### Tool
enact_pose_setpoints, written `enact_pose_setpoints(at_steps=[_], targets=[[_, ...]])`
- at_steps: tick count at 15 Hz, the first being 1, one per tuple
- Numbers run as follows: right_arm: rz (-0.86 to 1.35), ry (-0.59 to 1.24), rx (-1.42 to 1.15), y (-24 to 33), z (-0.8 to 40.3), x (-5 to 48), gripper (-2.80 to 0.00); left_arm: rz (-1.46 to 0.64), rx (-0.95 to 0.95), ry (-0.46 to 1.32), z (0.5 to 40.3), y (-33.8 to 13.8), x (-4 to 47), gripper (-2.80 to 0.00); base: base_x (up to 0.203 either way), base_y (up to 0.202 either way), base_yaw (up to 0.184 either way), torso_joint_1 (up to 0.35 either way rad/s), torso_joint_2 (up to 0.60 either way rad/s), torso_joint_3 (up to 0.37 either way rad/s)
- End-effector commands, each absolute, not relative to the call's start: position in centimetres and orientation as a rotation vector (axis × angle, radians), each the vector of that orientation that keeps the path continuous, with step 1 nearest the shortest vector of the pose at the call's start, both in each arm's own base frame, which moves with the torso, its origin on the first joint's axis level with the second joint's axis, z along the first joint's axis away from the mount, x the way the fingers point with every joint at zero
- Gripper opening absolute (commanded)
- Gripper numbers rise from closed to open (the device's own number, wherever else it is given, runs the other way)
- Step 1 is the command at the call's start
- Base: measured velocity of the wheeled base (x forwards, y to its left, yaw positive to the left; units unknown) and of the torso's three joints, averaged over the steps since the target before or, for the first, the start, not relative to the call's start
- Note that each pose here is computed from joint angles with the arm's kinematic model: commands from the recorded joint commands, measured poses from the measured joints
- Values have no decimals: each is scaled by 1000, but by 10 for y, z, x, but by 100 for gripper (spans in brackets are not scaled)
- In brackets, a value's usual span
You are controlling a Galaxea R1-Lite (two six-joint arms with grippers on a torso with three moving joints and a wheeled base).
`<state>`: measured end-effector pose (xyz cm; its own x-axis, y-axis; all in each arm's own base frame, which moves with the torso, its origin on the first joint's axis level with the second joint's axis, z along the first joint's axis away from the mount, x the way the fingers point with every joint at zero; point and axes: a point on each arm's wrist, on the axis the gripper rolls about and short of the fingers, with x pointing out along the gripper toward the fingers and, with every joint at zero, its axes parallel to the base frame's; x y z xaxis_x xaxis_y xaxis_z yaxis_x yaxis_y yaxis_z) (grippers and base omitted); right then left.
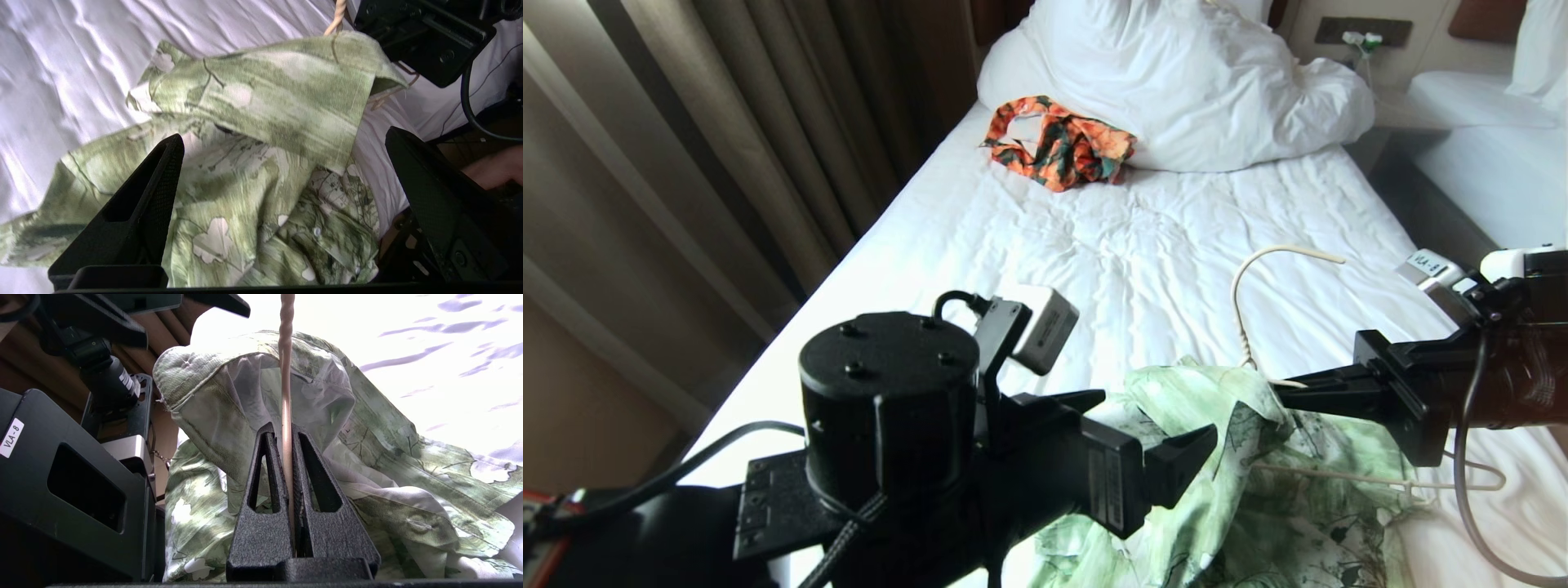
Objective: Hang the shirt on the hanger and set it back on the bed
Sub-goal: Hook the other side of the shirt onto the hanger
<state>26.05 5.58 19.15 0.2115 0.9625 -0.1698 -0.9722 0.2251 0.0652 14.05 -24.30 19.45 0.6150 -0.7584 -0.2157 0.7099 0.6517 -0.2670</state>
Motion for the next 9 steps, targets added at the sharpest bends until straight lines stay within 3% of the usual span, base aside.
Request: enact_pose_setpoints(at_steps=[1,9], targets=[[1355,190,-57,57,190,262,-280,-873,-181,370,186,-243,128,0,0,0,0,0,0,0],[1354,194,-55,57,189,263,-280,-945,-155,448,166,-280,111,0,0,0,0,0,0,0]])
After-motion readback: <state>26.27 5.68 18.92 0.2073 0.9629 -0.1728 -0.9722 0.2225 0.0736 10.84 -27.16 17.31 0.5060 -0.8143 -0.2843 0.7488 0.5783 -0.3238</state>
